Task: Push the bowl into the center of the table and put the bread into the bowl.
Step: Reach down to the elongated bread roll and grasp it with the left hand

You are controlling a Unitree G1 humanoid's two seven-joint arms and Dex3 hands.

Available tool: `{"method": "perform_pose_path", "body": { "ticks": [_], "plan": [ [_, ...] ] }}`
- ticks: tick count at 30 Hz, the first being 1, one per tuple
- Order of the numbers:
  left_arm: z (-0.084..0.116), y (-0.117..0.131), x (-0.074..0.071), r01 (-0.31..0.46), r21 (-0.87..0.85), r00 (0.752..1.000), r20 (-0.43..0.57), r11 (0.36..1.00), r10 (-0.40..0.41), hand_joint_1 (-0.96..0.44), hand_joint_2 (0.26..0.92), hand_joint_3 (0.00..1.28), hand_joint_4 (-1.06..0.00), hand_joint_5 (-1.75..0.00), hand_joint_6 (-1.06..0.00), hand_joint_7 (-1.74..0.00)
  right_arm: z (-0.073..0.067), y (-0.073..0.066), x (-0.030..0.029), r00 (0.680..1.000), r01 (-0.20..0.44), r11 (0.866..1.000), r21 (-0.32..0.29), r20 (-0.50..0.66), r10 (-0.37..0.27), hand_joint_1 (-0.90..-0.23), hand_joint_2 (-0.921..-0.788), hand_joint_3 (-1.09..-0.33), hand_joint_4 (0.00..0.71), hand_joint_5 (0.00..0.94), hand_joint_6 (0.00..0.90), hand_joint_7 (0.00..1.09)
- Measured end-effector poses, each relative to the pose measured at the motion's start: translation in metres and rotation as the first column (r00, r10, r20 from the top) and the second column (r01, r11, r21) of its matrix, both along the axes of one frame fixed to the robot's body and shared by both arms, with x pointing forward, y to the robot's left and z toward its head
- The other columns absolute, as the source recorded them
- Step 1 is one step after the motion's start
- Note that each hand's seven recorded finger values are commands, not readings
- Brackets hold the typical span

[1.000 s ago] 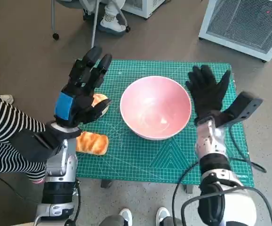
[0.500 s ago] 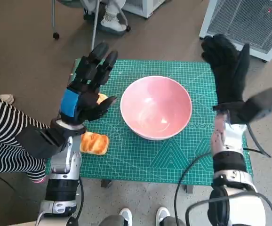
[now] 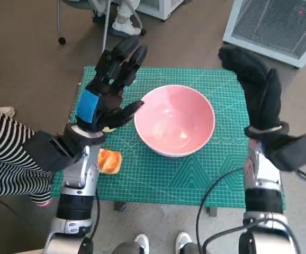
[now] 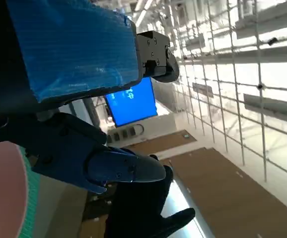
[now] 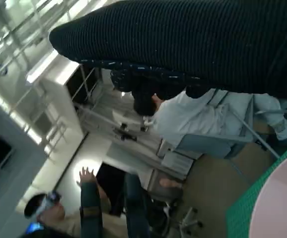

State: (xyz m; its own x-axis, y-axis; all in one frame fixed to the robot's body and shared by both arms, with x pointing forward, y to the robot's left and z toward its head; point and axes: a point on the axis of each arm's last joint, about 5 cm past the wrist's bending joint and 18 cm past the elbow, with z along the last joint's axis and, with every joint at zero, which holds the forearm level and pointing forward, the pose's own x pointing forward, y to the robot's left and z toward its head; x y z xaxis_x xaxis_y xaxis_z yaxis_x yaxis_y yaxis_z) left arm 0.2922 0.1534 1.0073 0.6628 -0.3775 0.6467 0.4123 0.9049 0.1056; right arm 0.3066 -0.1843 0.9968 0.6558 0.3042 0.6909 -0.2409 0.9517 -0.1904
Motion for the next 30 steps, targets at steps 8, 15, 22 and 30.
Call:
{"method": "perform_pose_path", "body": {
  "ticks": [8,15,22,30],
  "plan": [
    [0.008,-0.003,0.002,0.033,0.025,0.999,0.032,0.999,-0.034,-0.58,0.92,0.27,-0.18,0.0,0.0,-0.64,0.003,0.001,-0.0066,1.0,-0.013,1.0,-0.019,0.004,0.013,-0.803,-0.921,-0.722,0.205,0.012,0.078,0.53],
    [0.011,-0.002,0.003,0.047,0.045,0.998,0.045,0.998,-0.049,-0.58,0.918,0.27,-0.17,0.0,0.0,-0.63,0.006,0.005,-0.0081,1.0,-0.021,0.999,-0.029,0.02,0.022,-0.813,-0.921,-0.724,0.205,0.01,0.057,0.54],
    [0.013,0.001,0.004,0.05,0.066,0.997,0.052,0.997,-0.053,-0.58,0.918,0.26,-0.16,0.0,0.0,-0.61,0.006,0.006,-0.0079,1.0,-0.024,0.999,-0.03,0.019,0.025,-0.825,-0.921,-0.725,0.205,0.008,0.048,0.56],
    [0.017,0.013,0.004,0.009,0.148,0.995,0.099,0.989,-0.024,-0.59,0.893,0.24,-0.17,0.0,0.0,-0.55,0.005,0.008,-0.0078,1.0,-0.024,0.999,-0.028,0.018,0.025,-0.826,-0.921,-0.726,0.206,0.008,0.042,0.57]
  ]
}}
